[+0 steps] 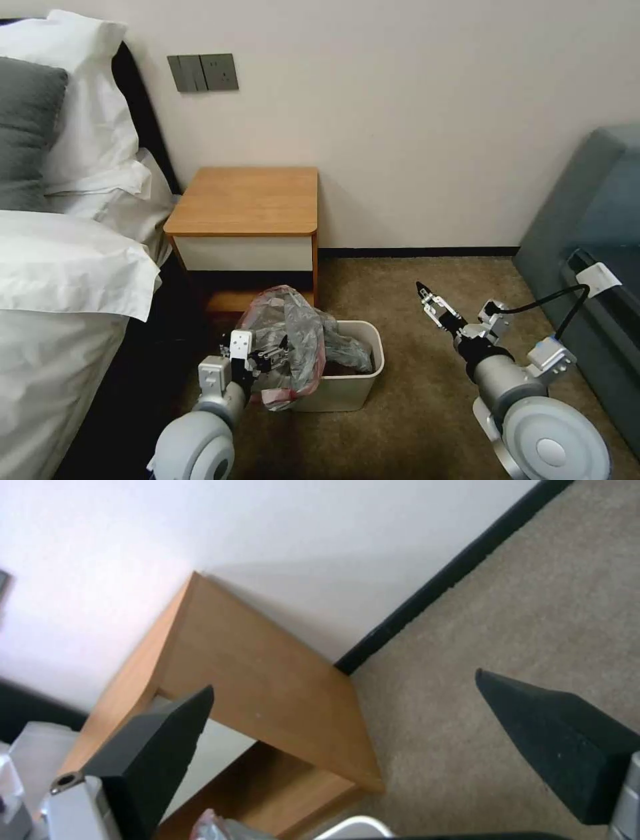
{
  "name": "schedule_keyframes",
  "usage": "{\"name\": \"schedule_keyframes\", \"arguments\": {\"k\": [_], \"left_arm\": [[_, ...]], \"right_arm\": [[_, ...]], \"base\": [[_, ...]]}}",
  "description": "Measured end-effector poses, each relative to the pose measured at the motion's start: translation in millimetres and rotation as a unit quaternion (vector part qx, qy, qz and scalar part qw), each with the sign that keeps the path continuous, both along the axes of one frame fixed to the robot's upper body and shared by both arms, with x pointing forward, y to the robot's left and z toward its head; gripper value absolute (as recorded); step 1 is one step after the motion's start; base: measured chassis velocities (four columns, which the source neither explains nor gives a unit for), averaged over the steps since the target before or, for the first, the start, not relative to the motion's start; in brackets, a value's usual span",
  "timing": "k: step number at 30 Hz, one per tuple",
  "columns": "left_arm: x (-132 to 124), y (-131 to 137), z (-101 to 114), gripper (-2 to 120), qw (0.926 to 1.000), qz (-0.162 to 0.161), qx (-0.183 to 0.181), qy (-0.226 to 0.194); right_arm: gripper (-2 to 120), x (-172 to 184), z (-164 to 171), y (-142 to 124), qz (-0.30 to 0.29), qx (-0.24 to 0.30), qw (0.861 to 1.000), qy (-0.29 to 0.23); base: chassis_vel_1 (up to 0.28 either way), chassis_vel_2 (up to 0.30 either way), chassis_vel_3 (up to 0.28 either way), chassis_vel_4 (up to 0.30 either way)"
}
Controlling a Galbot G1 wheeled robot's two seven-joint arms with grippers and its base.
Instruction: Pick up the garbage bag from the table and place it over the trash can.
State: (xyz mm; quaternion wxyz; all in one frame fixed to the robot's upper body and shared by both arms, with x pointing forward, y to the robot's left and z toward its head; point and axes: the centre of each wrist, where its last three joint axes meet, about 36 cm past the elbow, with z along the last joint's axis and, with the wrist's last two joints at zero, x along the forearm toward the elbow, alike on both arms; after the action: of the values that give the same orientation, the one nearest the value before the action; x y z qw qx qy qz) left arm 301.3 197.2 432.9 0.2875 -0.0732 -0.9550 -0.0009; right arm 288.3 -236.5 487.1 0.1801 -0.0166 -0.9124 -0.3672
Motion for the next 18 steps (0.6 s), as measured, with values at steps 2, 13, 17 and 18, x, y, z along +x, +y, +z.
{"name": "schedule_keyframes", "arguments": {"k": [2, 13, 17, 18], "left_arm": [[3, 0, 0, 100, 1.0000, 0.000, 0.007, 0.005], [22, -1, -13, 100, 0.9993, -0.003, 0.016, 0.033], [25, -6, -20, 100, 0.9990, -0.008, 0.014, 0.042], [26, -8, -22, 100, 0.9989, -0.010, 0.011, 0.045]], "right_arm": [[100, 0, -1, 1, -0.002, 0.001, 1.000, 0.001], [100, 1, -9, 2, -0.014, 0.003, 1.000, 0.009], [100, 2, -11, 2, -0.016, 0.003, 1.000, 0.010], [100, 3, -13, 1, -0.017, 0.001, 1.000, 0.012]], "base": [[0.000, 0.000, 0.000, 0.000], [0.000, 0.000, 0.000, 0.000], [0.000, 0.000, 0.000, 0.000], [0.000, 0.000, 0.000, 0.000]]}}
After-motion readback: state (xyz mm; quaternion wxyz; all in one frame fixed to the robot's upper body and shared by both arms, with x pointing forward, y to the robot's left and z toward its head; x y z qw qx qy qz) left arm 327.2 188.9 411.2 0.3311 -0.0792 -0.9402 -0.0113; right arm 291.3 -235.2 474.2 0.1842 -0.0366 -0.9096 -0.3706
